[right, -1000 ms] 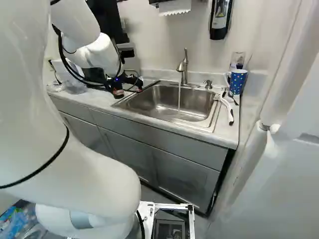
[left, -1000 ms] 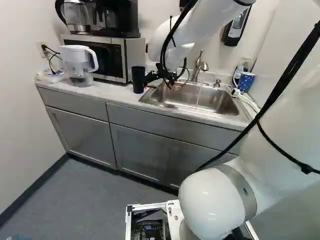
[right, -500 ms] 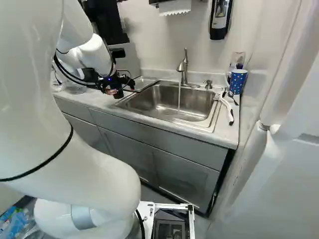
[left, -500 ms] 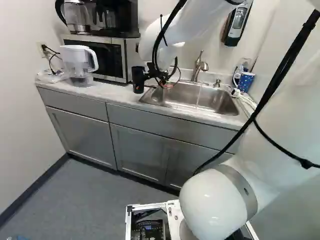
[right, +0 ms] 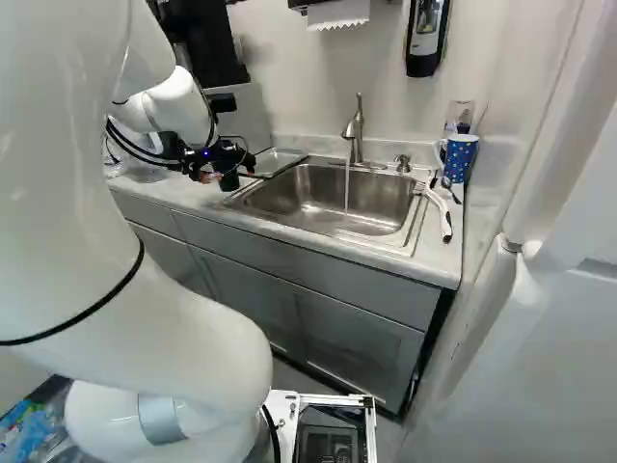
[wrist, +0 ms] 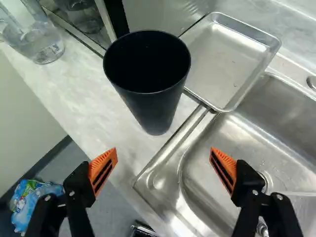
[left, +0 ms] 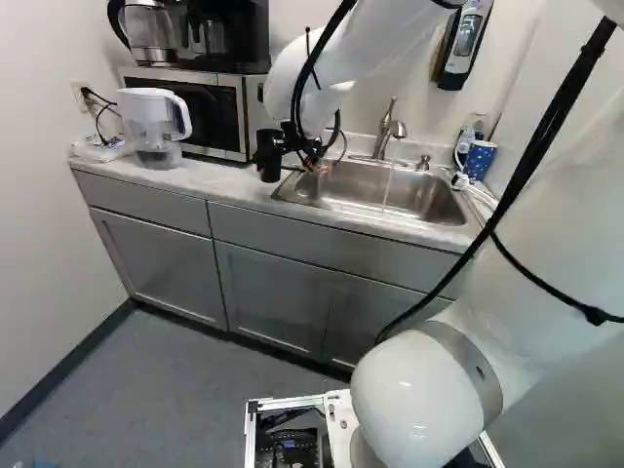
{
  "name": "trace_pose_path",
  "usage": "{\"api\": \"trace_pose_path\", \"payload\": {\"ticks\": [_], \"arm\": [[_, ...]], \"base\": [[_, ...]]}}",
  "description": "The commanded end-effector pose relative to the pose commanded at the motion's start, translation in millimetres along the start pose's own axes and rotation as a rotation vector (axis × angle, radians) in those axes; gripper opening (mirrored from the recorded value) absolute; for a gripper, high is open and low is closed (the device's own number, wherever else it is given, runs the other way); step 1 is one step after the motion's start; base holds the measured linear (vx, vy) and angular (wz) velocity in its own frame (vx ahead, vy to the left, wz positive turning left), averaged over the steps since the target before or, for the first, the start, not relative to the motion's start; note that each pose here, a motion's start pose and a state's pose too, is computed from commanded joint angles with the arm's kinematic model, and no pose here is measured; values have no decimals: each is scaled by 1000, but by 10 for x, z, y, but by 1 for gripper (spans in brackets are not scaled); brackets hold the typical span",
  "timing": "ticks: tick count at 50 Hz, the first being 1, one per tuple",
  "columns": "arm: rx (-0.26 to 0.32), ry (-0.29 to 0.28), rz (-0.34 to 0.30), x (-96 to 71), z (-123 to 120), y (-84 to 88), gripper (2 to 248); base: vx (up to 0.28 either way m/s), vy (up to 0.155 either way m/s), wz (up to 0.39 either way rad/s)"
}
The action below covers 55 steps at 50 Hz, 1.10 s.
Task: Rinse the cup and place it in the tray
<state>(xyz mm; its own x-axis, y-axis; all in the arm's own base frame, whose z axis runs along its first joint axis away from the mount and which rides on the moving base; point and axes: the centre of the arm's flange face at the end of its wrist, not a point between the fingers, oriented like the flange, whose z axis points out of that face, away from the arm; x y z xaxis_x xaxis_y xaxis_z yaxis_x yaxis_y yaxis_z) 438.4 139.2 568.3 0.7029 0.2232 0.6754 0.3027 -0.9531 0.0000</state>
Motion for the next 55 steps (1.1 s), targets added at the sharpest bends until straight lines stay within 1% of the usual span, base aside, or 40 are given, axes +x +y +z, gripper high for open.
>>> {"api": "trace_pose_path", "payload": {"ticks": [8, 28, 55], "arm": [[0, 18, 0, 13, 12, 0, 247], [2, 74, -2, -27, 175, -14, 247], [9, 189, -8, -144, 326, -58, 247]], "base": [[0, 0, 0], [0, 0, 0], [0, 0, 0]]}}
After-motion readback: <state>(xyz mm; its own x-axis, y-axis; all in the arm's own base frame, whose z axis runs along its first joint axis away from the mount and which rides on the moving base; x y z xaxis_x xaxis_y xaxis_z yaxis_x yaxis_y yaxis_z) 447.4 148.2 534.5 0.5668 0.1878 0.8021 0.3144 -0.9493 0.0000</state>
